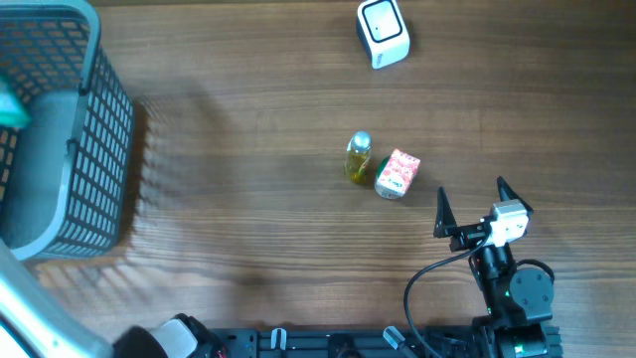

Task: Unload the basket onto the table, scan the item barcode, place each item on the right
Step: 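Grasp the green gloves pack and red snack stick in basket, then lay the gloves pack and red stick on the table, left gripper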

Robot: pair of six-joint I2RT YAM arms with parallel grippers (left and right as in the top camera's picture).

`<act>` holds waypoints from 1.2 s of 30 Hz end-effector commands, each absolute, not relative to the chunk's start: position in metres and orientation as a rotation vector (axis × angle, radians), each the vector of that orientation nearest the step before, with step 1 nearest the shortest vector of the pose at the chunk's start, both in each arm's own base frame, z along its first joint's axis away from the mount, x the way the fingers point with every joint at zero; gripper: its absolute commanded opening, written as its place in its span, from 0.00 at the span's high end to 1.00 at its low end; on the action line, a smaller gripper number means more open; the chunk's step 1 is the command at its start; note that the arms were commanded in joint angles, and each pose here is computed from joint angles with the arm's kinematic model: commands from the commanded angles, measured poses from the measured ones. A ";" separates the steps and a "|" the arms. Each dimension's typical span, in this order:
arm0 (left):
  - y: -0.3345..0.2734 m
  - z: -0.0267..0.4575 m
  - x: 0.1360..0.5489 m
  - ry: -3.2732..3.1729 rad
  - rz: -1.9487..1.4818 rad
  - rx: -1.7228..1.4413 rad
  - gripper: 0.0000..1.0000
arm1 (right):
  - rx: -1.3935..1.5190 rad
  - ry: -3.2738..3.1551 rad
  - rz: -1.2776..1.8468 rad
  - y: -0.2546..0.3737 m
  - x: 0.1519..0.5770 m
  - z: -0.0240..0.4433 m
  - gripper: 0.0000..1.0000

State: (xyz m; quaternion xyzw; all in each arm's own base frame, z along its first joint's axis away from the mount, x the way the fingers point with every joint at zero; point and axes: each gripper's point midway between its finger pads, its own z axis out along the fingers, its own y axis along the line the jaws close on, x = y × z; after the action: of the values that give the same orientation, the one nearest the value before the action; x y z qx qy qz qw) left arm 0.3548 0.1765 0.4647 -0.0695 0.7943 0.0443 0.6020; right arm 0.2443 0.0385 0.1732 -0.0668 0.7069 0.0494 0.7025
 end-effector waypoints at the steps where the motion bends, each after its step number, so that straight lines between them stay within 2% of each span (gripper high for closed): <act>1: 0.094 0.472 0.354 1.848 -0.131 -0.055 0.96 | -0.153 1.565 0.112 0.039 0.244 0.175 0.00; 4: 0.040 0.454 0.351 1.946 -0.228 -0.006 0.96 | -0.152 1.565 0.112 0.039 0.244 0.175 0.00; 7: -0.028 0.410 0.341 2.137 -0.384 0.125 0.96 | -0.153 1.565 0.112 0.039 0.244 0.175 0.00; 13: -0.090 0.323 0.341 2.422 -0.443 0.192 0.96 | -0.152 1.565 0.112 0.039 0.244 0.175 0.00; 17: -0.125 0.242 0.344 2.606 -0.453 0.178 0.96 | -0.152 1.565 0.112 0.039 0.244 0.175 0.00; 20: -0.133 0.186 0.348 2.695 -0.401 0.030 0.96 | -0.153 1.565 0.112 0.039 0.244 0.175 0.00; 25: -0.123 0.125 0.349 2.732 -0.220 -0.222 0.96 | -0.152 1.565 0.112 0.039 0.244 0.175 0.00; 30: -0.132 0.072 0.334 2.804 -0.156 -0.194 0.96 | -0.152 1.565 0.112 0.039 0.244 0.175 0.00; 36: -0.132 0.032 0.334 2.836 -0.073 -0.209 0.96 | -0.153 1.565 0.112 0.039 0.244 0.175 0.00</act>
State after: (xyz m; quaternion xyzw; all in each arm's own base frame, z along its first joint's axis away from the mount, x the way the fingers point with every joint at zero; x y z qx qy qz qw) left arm 0.3340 -0.1385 0.0490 -0.0511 0.9854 -0.0505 0.1542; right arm 0.2443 0.0385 0.1732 -0.0668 0.7069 0.0494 0.7025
